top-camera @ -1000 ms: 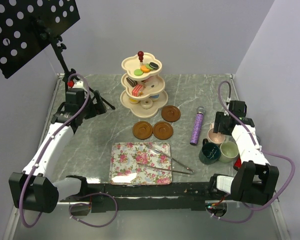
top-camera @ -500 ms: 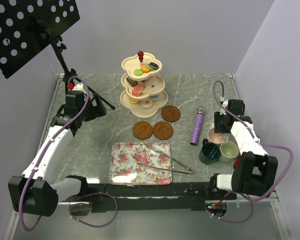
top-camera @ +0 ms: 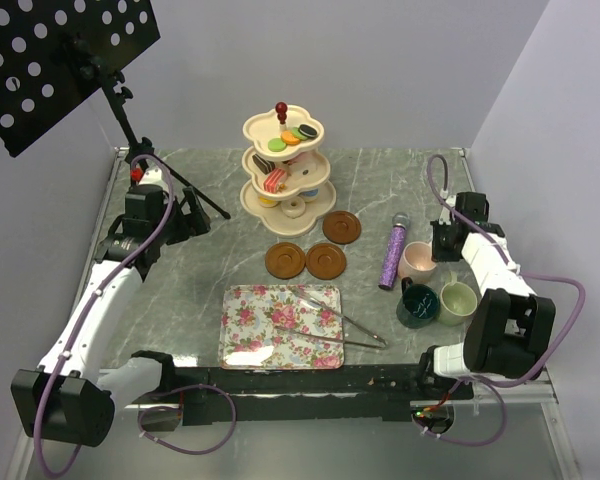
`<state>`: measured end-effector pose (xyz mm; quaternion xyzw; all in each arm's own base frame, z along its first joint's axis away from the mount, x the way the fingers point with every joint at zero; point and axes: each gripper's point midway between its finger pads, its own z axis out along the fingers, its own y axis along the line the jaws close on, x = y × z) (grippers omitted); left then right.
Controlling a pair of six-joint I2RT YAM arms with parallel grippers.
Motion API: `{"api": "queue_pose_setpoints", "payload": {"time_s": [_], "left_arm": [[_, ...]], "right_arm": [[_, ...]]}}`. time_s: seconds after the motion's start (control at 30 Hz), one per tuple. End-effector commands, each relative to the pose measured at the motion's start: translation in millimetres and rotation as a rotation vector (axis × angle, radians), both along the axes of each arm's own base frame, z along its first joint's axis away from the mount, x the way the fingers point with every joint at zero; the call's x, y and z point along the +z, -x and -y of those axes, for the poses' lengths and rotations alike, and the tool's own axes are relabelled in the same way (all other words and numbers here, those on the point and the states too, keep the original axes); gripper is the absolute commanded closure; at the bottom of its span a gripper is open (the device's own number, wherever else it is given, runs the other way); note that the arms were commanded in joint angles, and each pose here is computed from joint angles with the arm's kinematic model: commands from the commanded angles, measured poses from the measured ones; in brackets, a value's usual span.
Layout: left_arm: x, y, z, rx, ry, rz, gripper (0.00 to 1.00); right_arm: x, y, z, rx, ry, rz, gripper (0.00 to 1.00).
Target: Serve the afternoon tea
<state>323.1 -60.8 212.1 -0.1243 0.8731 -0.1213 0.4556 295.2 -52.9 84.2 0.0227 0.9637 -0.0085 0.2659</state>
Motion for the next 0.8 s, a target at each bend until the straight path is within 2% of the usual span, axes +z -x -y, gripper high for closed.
{"api": "queue_pose_setpoints", "payload": {"time_s": [0.0, 0.2, 0.43, 0.67, 0.77], "left_arm": [[3, 4, -3, 0.01, 0.003, 0.015, 0.0], [1, 5, -3, 0.014, 0.002, 0.006, 0.0], [9, 7, -1, 0.027, 0.039, 0.008, 0.0], [35, 9, 6, 0.029, 0.108, 0.081, 0.0], [45, 6, 5, 0.018, 0.09, 0.096, 0.0]], "right_arm": [[0, -4, 1, -0.017, -0.016, -0.039, 1.0], [30, -4, 8, -0.062, 0.018, 0.006, 1.0], [97, -14, 6, -0.11, 0.001, 0.106, 1.0], [145, -50, -56, 0.007, -0.18, 0.262, 1.0], [143, -62, -91, 0.092, -0.169, 0.265, 1.0]]}}
